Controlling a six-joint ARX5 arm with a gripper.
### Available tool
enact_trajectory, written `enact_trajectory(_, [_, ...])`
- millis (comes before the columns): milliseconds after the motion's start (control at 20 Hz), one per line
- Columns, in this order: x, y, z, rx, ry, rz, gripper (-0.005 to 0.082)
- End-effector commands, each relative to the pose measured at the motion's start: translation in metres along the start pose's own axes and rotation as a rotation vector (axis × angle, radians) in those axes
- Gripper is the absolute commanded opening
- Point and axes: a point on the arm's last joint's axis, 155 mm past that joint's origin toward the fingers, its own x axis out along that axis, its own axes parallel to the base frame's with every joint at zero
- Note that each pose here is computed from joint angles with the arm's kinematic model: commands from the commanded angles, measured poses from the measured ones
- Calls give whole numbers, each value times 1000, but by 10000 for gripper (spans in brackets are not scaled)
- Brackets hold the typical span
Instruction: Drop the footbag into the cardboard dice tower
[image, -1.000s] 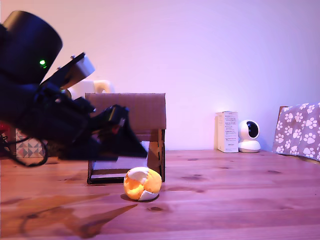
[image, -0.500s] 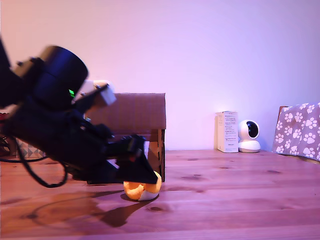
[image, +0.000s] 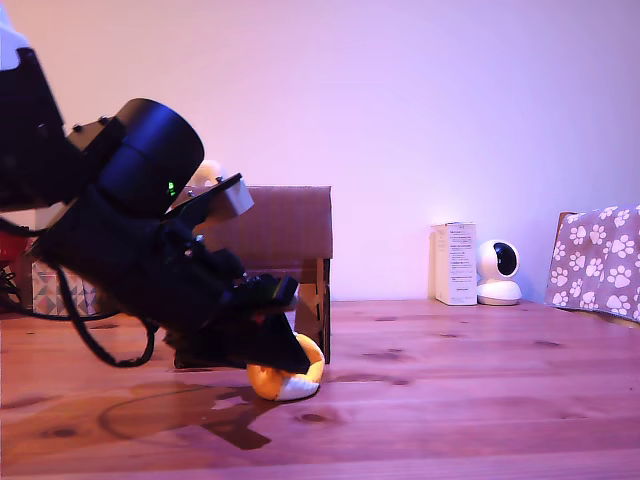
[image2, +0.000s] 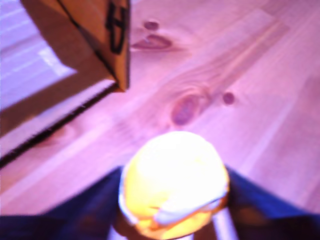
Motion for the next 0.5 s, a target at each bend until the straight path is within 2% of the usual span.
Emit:
enact_trajectory(0, [-5, -6, -1, 3, 15, -21, 122])
enact_trajectory(200, [-31, -15, 14, 2, 18, -25, 122])
enact_trajectory(450, [-71, -32, 44, 17, -34, -59, 123])
